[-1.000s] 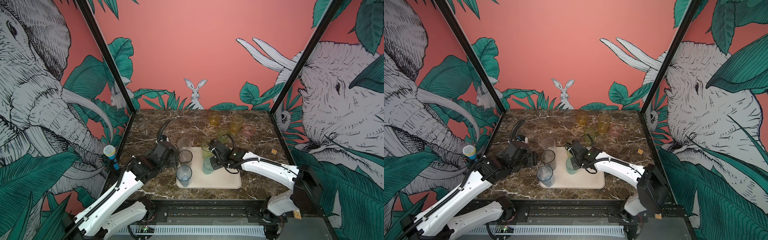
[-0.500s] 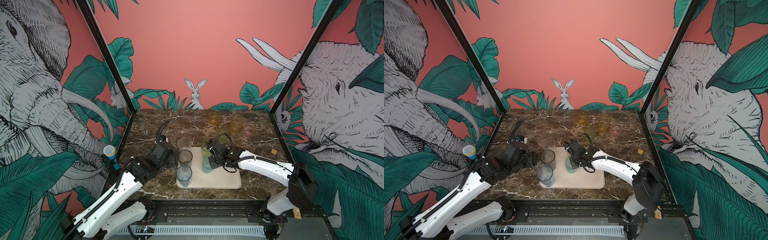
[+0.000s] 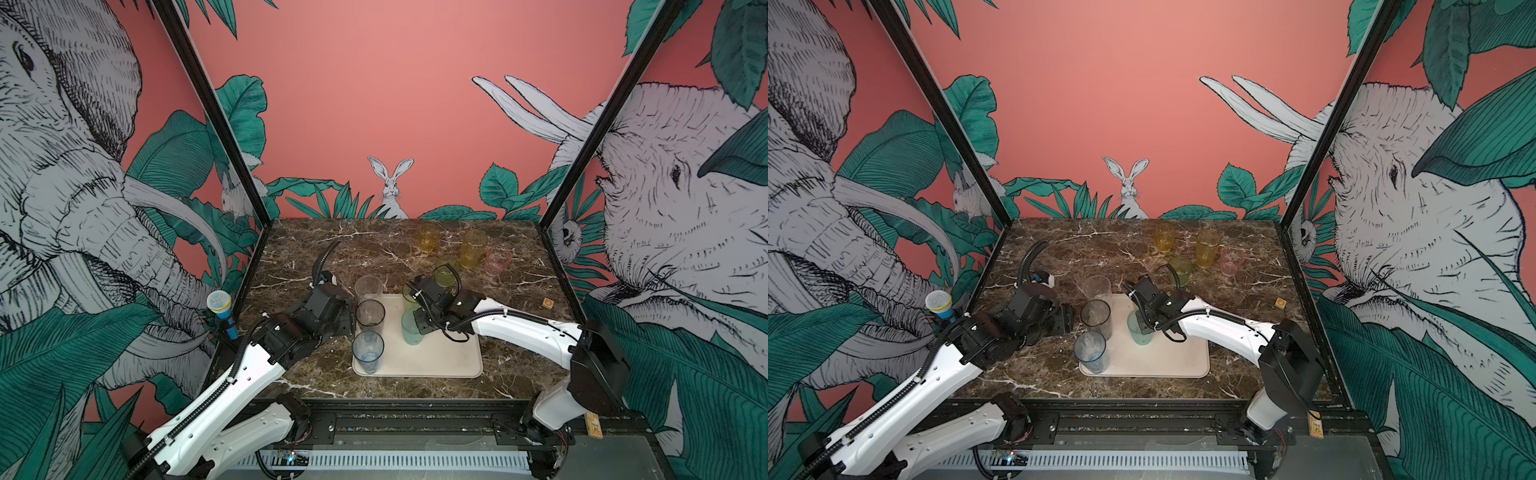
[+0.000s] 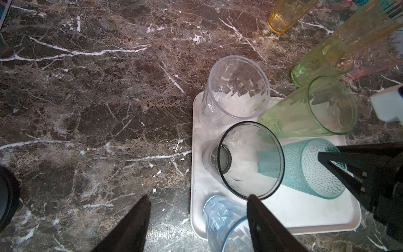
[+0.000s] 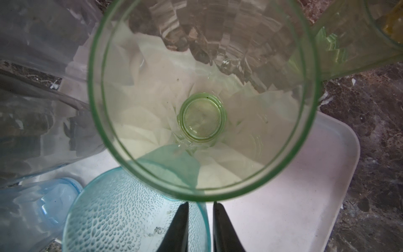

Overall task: Place the glasses into the tray
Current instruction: Place the glass on the tray.

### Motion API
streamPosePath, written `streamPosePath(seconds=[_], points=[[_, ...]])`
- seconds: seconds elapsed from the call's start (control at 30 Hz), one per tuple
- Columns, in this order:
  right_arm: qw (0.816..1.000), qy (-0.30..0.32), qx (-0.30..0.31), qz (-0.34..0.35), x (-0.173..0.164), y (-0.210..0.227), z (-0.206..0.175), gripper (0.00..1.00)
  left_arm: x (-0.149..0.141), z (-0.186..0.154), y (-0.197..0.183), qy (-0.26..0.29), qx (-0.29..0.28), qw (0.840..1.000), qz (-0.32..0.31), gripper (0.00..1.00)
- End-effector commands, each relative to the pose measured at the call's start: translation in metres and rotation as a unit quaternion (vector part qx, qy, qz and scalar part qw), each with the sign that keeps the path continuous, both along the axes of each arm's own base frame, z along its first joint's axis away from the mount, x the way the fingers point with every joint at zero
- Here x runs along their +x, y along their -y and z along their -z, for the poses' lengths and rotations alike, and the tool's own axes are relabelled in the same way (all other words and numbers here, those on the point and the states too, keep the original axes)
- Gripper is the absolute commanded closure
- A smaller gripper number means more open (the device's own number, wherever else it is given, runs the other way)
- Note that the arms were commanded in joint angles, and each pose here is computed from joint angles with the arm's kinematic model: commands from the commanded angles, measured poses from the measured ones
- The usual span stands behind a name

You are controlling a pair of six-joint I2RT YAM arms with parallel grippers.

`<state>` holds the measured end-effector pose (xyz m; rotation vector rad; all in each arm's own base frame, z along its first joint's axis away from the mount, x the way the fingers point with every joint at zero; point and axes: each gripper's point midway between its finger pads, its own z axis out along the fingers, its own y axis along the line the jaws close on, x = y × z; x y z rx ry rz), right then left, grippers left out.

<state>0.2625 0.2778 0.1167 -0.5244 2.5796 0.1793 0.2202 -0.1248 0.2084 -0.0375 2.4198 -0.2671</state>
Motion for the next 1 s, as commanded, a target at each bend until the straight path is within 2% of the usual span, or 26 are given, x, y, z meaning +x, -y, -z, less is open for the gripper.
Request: streamPosePath(seconds=[0.0, 0.27, 0.5, 0.8, 0.97], points=[[1.000, 0.004, -0.002, 0.003, 0.002, -0.003, -0.006, 0.74, -0.002, 0.004, -0.004, -0.003, -0.003, 1.000, -0.012, 0.29], [1.000, -0.001, 0.003, 0.002, -0.002, -0.002, -0.013, 0.69, -0.003, 0.006, -0.005, -0.004, -0.003, 1.000, -0.013, 0.29], [1.000, 0.010, 0.022, -0.007, -0.007, 0.001, -0.038, 0.63, -0.002, 0.006, -0.004, -0.005, -0.005, 1.000, -0.013, 0.29], [0.998, 0.054, 0.028, -0.023, -0.009, 0.014, -0.084, 0.58, -0.002, 0.003, -0.004, -0.002, -0.006, 1.000, -0.012, 0.29], [0.995, 0.099, 0.005, -0.027, -0.002, 0.027, -0.109, 0.55, -0.003, 0.002, -0.005, 0.000, -0.005, 1.000, -0.013, 0.29]])
